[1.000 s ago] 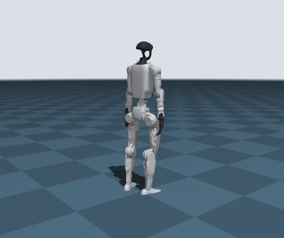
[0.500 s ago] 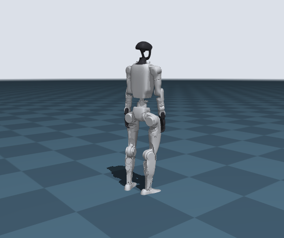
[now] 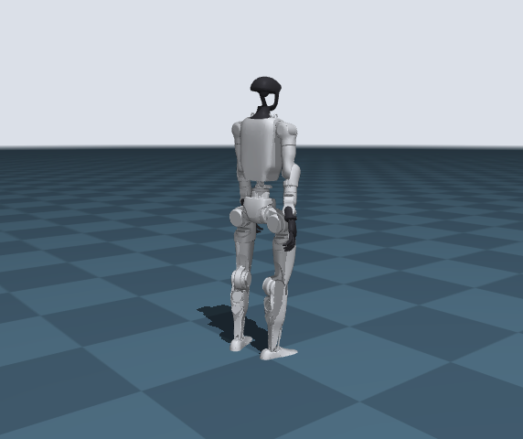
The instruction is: Upper body actions
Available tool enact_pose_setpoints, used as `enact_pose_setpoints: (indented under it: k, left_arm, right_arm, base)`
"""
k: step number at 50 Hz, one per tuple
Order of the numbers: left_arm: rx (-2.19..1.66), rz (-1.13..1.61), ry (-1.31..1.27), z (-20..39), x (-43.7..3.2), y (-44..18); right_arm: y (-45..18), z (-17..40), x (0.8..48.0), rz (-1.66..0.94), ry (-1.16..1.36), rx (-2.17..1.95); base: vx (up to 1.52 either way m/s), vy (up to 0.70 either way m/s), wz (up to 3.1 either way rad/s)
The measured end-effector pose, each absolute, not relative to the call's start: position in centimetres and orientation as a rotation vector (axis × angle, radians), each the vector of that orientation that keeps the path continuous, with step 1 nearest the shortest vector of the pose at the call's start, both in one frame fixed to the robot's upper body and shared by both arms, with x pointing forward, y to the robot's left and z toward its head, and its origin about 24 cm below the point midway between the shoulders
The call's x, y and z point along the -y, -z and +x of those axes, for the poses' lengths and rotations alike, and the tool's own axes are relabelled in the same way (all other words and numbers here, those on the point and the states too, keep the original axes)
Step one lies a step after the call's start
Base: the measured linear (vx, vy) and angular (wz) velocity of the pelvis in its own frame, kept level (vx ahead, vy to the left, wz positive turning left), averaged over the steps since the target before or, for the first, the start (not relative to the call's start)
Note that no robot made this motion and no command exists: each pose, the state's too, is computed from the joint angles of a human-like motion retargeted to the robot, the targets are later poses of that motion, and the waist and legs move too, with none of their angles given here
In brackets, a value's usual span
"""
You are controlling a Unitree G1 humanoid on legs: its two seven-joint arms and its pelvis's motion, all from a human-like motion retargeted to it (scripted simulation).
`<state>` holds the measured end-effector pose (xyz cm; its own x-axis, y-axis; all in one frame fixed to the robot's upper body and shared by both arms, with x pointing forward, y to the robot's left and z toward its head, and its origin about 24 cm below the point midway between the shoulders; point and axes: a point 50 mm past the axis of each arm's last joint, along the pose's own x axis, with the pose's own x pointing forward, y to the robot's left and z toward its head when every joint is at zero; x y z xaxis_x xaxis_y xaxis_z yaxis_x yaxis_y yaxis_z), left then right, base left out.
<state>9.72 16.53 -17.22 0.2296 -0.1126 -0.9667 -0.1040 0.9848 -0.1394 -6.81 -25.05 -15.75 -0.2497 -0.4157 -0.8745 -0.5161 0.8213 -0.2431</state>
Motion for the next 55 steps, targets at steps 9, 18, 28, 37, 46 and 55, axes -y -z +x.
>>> enact_pose_setpoints:
  k: [9,18,28,37,46,55]
  left_arm:
    - [-2.081,-0.496,-0.373,-14.9,-16.6,14.6]
    - [-2.255,-0.617,-0.445,-21.7,-15.0,11.2]
    - [-1.72,-0.376,-0.384,-1.1,-16.9,17.8]
    - [-1.076,-0.116,0.115,21.3,-13.9,12.9]
    - [-0.824,-0.023,0.099,26.0,-14.1,9.8]
    - [-1.447,-0.158,0.007,7.8,-17.6,17.4]
  right_arm:
    - [16.3,13.0,14.6,-0.756,-0.778,-1.227]
    - [11.0,21.9,5.6,-0.62,-0.971,-0.71]
    - [16.7,11.5,13.3,-0.615,-0.766,-1.157]
    - [16.2,-7.0,23.5,-0.586,-0.273,-1.853]
    - [12.8,-15.1,26.9,-0.629,0.026,-2.066]
    - [16.3,-6.8,23.1,-0.532,-0.124,-1.894]
  base:
    - [-0.01,-0.02,-0.23]
    - [0.0,0.0,-0.02]
    - [0.0,0.02,0.23]
    - [0.0,0.0,0.03]
    - [0.0,0.0,0.0]
    - [0.0,0.0,-0.02]
